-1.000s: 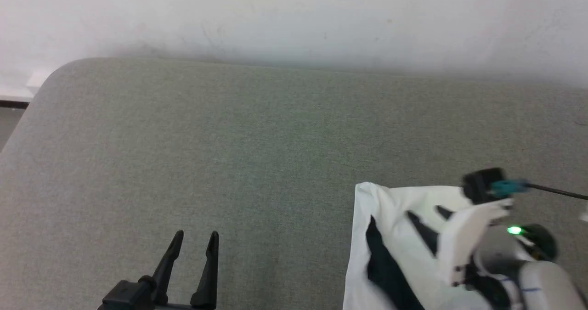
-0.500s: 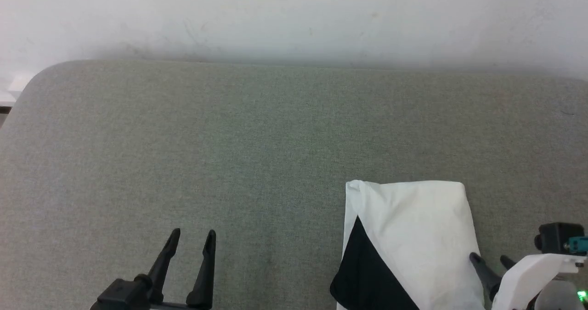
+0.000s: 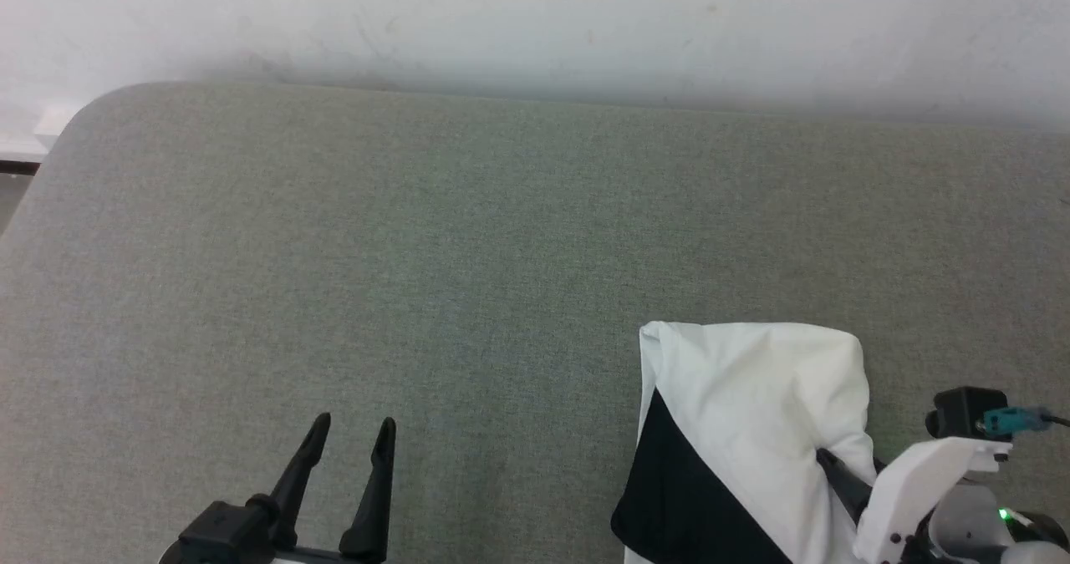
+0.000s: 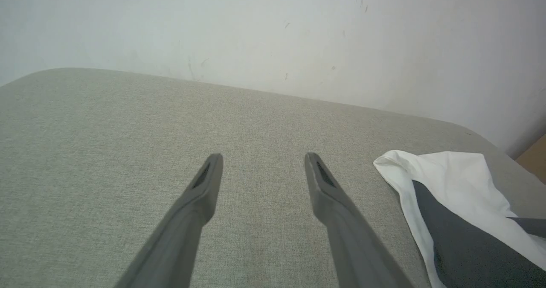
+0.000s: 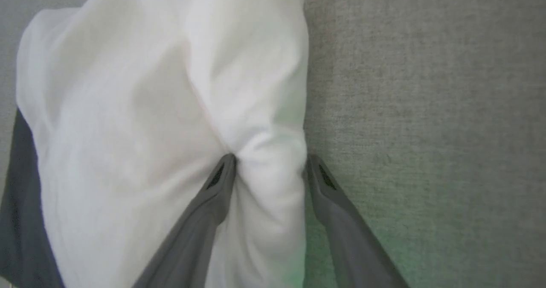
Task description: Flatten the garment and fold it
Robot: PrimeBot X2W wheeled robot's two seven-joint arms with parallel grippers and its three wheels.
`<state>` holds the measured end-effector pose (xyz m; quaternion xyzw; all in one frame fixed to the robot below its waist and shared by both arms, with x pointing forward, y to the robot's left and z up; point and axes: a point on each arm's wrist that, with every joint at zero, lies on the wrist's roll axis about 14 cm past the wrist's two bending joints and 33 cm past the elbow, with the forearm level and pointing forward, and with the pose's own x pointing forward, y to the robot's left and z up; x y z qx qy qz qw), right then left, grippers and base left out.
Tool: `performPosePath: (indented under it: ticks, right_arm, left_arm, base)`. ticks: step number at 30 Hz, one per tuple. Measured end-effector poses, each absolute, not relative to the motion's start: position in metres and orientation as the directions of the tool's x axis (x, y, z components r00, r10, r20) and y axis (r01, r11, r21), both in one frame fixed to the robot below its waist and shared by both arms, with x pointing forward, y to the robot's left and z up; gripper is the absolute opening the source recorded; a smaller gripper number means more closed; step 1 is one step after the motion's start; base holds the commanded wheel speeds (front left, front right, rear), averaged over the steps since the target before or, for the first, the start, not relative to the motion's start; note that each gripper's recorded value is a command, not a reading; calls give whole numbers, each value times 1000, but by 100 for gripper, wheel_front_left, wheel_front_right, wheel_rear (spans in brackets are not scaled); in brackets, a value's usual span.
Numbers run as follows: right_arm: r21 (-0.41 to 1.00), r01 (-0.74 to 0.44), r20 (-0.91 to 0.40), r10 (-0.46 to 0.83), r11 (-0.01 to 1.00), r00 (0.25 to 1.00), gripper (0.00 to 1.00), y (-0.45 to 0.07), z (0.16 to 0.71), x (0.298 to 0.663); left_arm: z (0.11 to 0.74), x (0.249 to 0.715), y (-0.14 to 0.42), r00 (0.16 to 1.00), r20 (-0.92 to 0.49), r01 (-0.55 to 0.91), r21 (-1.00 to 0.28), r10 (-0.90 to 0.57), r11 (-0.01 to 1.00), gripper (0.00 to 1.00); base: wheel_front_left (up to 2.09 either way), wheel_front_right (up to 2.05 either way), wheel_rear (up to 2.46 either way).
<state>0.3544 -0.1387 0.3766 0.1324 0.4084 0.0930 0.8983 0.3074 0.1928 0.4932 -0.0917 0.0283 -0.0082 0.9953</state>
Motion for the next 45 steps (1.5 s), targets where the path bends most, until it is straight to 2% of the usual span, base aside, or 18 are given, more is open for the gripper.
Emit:
performPosePath:
  ticks: [1, 2, 3, 9, 15, 22, 36, 41, 45]
  right_arm:
    - [315, -61, -712, 278, 947, 644, 31, -138, 376, 356]
    - [316, -64, -712, 281, 946, 643, 5, -136, 375, 357]
    - [315, -69, -713, 284, 946, 641, 0, -134, 375, 358]
    - [299, -75, -698, 271, 951, 662, 0, -135, 379, 361]
    - [223, -99, -684, 228, 970, 693, 0, -149, 393, 368]
    - [71, -114, -644, 133, 991, 754, 0, -193, 430, 399]
    - [-299, -50, -603, -148, 953, 784, 0, -310, 478, 462]
    - [-399, -20, -589, -240, 917, 772, 0, -348, 481, 477]
    - [-406, -1, -621, -275, 914, 734, 0, -363, 459, 480]
  left_arm:
    - [493, 308, 192, 998, -55, 14, -184, -24, 983, 100]
    - [493, 309, 191, 998, -54, 17, -185, -28, 983, 100]
    - [494, 309, 190, 998, -51, 21, -185, -31, 983, 100]
    - [496, 313, 184, 998, -41, 42, -191, -51, 981, 100]
    - [500, 320, 176, 996, -25, 74, -191, -80, 979, 100]
    - [509, 340, 166, 992, 12, 125, -176, -124, 977, 100]
    - [506, 398, 154, 982, 26, 187, -134, -185, 973, 100]
    - [512, 427, 157, 981, 89, 184, -108, -175, 977, 100]
    - [513, 446, 157, 977, 133, 181, -102, -167, 978, 100]
  base:
    - [0, 0, 0]
    - [0, 0, 0]
    - [0, 0, 0]
    - [0, 0, 0]
    - [0, 0, 0]
    - [0, 0, 0]
    - [0, 0, 0]
    - [0, 0, 0]
    - [0, 0, 0]
